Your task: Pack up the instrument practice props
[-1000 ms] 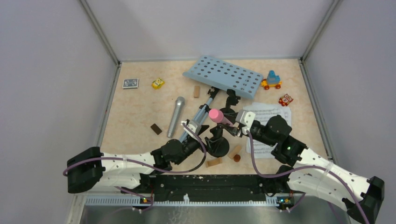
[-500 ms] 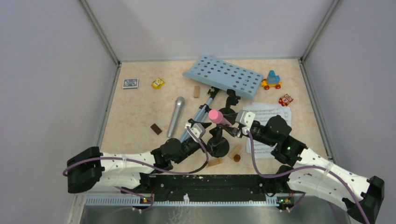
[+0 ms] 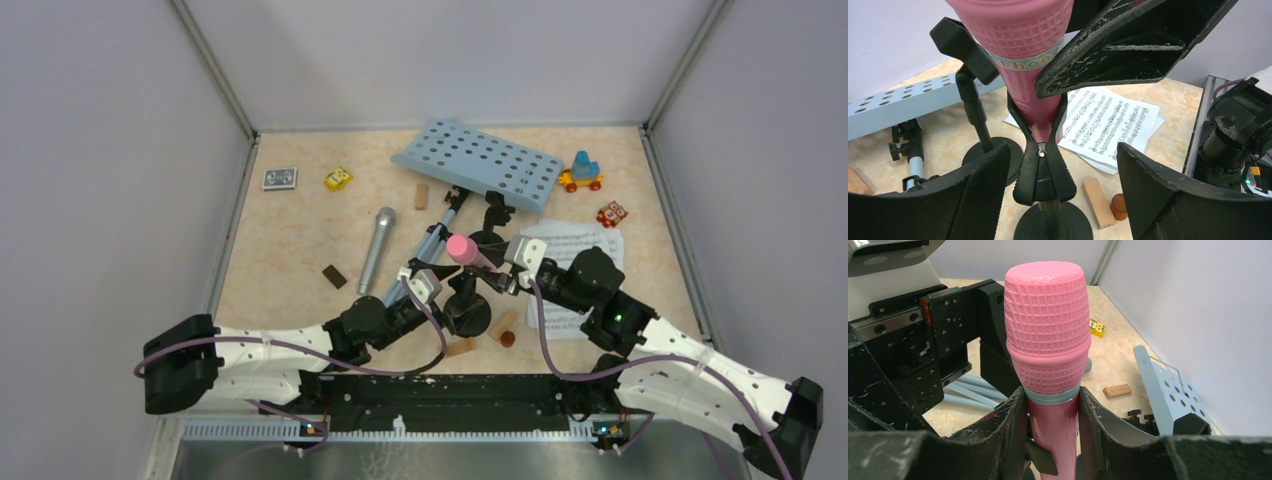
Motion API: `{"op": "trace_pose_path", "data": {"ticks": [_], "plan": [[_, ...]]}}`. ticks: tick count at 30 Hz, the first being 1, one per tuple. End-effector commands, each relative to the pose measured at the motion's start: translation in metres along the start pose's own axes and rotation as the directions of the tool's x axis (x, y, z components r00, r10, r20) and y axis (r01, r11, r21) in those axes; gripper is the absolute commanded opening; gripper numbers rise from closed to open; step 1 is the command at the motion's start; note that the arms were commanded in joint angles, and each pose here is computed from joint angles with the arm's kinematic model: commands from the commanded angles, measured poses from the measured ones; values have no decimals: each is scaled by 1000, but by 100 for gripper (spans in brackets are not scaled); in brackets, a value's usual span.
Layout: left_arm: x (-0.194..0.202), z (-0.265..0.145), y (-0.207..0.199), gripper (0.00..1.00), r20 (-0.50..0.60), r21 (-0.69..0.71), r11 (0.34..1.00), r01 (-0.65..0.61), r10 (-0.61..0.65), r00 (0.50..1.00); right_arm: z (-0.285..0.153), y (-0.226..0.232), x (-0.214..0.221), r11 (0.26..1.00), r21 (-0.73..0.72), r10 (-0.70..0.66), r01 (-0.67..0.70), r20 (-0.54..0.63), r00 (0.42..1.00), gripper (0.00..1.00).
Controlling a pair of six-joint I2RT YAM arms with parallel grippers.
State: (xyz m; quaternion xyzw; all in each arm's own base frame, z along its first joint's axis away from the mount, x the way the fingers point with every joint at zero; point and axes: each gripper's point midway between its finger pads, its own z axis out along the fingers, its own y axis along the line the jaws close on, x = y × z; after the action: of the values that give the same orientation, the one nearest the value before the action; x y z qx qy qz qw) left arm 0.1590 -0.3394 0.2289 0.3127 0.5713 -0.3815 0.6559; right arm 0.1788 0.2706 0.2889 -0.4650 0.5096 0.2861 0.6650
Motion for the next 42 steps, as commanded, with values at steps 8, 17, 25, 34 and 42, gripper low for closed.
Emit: {"op": "trace_pose_path", "data": {"ticks": [8, 17, 25, 34, 42], "plan": [[-27, 8, 7, 36, 78, -51, 998, 21, -17, 997, 0, 7, -20, 999, -36, 29, -28, 44, 999, 0], [-3, 4, 12, 0, 2, -92, 993, 69, -69, 998, -10, -8, -81, 1000, -11, -5, 7, 164, 987, 0], [4, -3, 12, 0, -25, -87, 994, 73, -75, 997, -35, -48, -115, 981, 196, -40, -3, 215, 976, 0], [2, -2, 6, 47, -36, -56, 997, 57, -59, 998, -69, -92, -41, 831, 540, 171, -133, -20, 985, 0], [-7, -4, 8, 97, 21, -58, 996, 75, -74, 997, -100, -101, 6, 643, 727, 377, -239, -29, 926, 0]]}}
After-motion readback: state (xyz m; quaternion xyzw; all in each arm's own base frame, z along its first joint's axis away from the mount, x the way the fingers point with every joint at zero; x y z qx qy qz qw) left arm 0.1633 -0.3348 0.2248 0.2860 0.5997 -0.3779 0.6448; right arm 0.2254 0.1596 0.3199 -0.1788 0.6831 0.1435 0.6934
